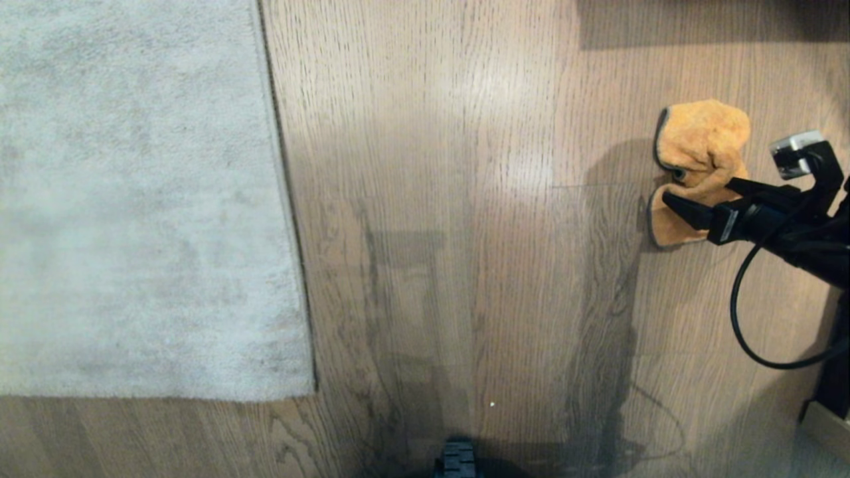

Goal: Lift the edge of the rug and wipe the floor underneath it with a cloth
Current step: Pick up the rag

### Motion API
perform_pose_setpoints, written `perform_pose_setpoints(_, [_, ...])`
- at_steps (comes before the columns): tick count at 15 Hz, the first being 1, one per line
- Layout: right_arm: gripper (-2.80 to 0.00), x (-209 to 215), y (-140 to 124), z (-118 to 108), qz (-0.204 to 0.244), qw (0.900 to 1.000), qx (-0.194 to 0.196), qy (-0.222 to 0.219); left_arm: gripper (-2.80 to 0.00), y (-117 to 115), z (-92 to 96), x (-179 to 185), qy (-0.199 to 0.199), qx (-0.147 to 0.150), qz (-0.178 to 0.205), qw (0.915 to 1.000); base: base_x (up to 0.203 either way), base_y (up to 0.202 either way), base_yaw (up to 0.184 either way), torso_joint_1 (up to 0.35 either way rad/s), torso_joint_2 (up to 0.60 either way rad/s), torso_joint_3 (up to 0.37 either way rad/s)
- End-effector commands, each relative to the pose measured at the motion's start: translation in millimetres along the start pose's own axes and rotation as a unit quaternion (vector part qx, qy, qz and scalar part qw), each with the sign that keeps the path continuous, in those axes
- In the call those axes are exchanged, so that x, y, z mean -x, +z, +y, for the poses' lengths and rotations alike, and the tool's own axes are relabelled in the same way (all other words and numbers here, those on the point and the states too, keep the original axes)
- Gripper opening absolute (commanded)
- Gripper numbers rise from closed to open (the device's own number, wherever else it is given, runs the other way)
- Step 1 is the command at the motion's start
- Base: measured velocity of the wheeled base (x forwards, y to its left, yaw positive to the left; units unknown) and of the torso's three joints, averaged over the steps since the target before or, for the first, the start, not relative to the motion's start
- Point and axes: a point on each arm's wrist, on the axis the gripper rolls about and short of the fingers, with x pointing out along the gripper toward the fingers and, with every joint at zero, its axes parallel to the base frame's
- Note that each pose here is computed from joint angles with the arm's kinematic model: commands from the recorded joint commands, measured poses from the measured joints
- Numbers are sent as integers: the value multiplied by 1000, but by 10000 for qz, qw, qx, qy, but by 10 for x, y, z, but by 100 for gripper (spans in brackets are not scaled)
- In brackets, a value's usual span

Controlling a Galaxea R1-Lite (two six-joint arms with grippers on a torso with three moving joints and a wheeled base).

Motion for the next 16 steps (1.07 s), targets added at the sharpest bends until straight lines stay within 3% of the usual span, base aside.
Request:
perform_pose_setpoints(1, [0,-12,-30,2,9,10000,6,15,-280,1,0,0,4,3,-5,10000,0,0,0,0,0,0])
perform_pose_setpoints(10, [0,-158,-221,-20,9,9996,293,7,-280,-3,0,-1,4,3,2,10000,0,0,0,0,0,0])
perform_pose_setpoints(11, [-280,-157,-221,-20,8,9996,293,15,-280,-3,0,-1,4,3,3,10000,0,0,0,0,0,0])
perform_pose_setpoints(16, [-280,-154,-208,-24,-11,9995,301,-1,-280,-3,0,-1,4,-5,2,10000,0,0,0,0,0,0])
